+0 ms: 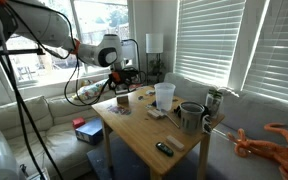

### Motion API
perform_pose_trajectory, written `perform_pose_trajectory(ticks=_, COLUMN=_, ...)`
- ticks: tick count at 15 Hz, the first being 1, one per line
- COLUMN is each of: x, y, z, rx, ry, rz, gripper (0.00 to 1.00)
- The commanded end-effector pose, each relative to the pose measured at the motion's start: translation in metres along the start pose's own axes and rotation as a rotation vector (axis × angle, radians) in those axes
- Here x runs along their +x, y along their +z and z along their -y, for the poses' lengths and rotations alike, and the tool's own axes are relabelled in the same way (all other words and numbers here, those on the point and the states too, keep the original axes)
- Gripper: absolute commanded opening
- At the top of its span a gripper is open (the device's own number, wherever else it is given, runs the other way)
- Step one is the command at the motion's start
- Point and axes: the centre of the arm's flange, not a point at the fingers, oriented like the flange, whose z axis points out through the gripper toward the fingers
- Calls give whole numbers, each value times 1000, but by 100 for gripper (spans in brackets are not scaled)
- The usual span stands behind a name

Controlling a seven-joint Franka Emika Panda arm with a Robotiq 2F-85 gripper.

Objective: Pick up the bottom wooden block from the stacked blocks in a square and put it on the top stacked wooden block, pick up the two stacked blocks and turn them ninety degrees anticlockwise to stack them on the block to the left, pick up the block to the right and stack it on the three stacked blocks

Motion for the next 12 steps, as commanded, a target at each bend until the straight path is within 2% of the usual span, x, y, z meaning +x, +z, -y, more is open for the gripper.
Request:
perform_pose_trajectory(ticks=1, x=4, y=0, z=4, rx=16, ry=31, rz=-4, gripper=60)
perform_pose_trajectory(ticks=12, x=14, y=9, z=-1, rx=-1, ry=7, rz=-14, gripper=60)
